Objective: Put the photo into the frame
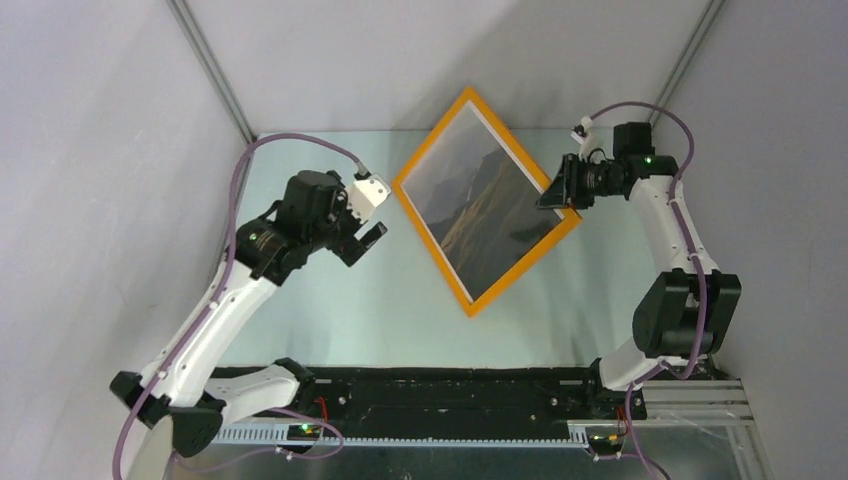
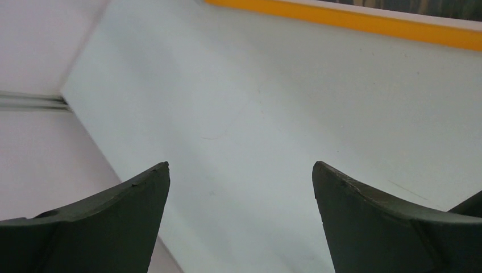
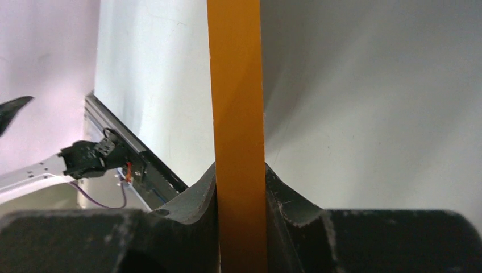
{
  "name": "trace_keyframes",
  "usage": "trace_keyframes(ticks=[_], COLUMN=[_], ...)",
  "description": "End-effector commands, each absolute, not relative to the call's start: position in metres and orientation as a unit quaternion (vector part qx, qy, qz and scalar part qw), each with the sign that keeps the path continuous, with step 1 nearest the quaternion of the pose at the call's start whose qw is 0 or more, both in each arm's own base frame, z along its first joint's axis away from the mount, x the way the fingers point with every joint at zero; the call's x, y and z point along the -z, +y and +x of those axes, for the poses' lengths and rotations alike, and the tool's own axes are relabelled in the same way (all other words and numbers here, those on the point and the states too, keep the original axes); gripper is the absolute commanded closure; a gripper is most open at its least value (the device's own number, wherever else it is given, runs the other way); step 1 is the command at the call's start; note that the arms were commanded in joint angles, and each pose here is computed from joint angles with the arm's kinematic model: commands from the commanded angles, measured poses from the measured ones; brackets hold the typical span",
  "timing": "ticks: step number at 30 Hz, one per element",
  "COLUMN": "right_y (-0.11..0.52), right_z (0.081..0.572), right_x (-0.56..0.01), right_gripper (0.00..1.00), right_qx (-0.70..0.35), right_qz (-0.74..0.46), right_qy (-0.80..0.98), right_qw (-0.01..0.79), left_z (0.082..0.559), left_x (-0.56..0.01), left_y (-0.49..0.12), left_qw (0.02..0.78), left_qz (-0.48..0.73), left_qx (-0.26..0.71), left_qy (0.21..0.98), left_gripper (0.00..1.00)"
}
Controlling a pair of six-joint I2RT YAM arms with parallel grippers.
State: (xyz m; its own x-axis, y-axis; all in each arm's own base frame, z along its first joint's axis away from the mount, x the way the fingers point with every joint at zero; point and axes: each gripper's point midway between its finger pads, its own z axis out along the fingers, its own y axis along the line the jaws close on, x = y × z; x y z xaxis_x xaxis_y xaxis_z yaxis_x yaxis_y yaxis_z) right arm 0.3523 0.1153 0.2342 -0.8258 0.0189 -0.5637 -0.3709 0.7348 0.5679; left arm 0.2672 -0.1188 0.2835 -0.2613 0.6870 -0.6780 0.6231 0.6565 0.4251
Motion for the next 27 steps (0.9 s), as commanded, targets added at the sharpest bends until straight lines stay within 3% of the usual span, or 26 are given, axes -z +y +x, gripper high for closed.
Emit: trace_keyframes(ticks=[1, 12, 27], right_y=[0.098, 0.089, 0.091], right_z=[0.368, 0.371, 0.359], right_x=[-0.204, -0.127, -0.061], right_gripper=[1.00, 0.94, 0.67], right_qx=[-0.341, -0.351, -0.362], right_qz=[-0.050, 0.023, 0.059], right_qy=[0.893, 0.901, 0.913], right_qw=[0.289, 0.255, 0.178], left_z=[0.287, 0.347, 0.397], left_x=[-0.250, -0.177, -0.107], left_y=[-0.138, -0.152, -0.166], left_qw=[0.426, 0.322, 0.213], left_qz=[0.361, 0.243, 0.139], left_qx=[0.036, 0.121, 0.203], left_qy=[0.829, 0.907, 0.946], left_gripper=[0.00, 0.00, 0.00])
